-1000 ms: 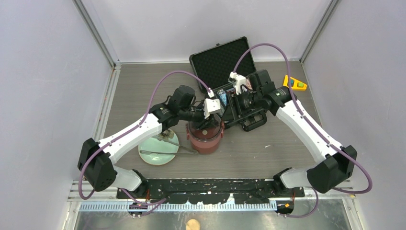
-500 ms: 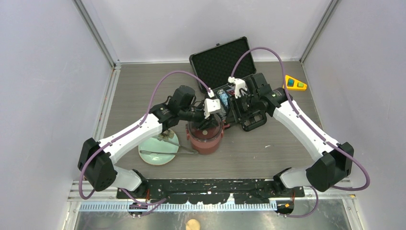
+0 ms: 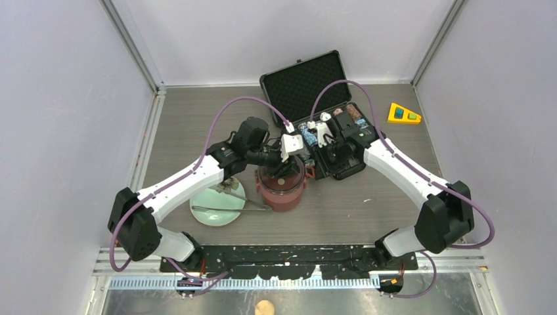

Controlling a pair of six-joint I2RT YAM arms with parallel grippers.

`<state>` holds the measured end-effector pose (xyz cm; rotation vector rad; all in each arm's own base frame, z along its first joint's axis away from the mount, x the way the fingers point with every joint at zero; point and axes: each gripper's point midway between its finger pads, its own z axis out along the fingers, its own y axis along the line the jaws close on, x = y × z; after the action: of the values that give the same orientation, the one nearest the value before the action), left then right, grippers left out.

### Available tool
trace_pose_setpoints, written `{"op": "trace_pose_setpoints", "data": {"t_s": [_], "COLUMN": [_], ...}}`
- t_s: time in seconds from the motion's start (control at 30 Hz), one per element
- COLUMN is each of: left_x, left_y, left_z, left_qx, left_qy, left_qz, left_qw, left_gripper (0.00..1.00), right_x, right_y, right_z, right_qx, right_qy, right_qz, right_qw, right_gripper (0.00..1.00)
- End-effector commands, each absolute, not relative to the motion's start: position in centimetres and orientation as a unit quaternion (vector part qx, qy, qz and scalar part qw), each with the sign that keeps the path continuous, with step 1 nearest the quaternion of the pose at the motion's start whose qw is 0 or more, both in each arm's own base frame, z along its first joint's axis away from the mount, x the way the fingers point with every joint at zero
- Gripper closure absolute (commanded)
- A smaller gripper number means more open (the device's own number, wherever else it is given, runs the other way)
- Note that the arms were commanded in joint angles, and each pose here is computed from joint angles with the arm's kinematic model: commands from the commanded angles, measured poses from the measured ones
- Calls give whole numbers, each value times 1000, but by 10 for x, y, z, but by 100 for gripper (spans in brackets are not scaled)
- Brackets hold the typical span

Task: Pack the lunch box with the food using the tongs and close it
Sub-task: Close the fastener on the packing box.

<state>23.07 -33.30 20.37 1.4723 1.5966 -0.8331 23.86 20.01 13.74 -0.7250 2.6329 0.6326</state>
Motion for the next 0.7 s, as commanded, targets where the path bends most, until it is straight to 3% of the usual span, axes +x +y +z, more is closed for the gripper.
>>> {"op": "trace_pose_setpoints", "data": {"t_s": [0.0, 0.17, 0.3, 0.47, 0.67], "left_x": [196, 196, 194, 192, 189], "left_y": [-286, -286, -286, -287, -289], "left_z": [109, 105, 102, 99, 95], "left_qx": [577, 573, 569, 567, 564], "left_qy": [730, 735, 738, 741, 744], "left_qz": [-286, -287, -290, -293, -296], "left_qw": [227, 222, 215, 210, 204], "left_gripper": [64, 65, 66, 66, 66], "right_x": [253, 251, 255, 248, 248], "right_y": [189, 197, 210, 235, 252], "right_z": [138, 121, 122, 125, 133], "right_qx": [-270, -271, -260, -240, -213], "right_qy": [922, 923, 922, 917, 919], "right_qz": [165, 134, 126, 177, 210], "right_qw": [223, 238, 257, 264, 257], "right_gripper": [69, 70, 65, 55, 52]}}
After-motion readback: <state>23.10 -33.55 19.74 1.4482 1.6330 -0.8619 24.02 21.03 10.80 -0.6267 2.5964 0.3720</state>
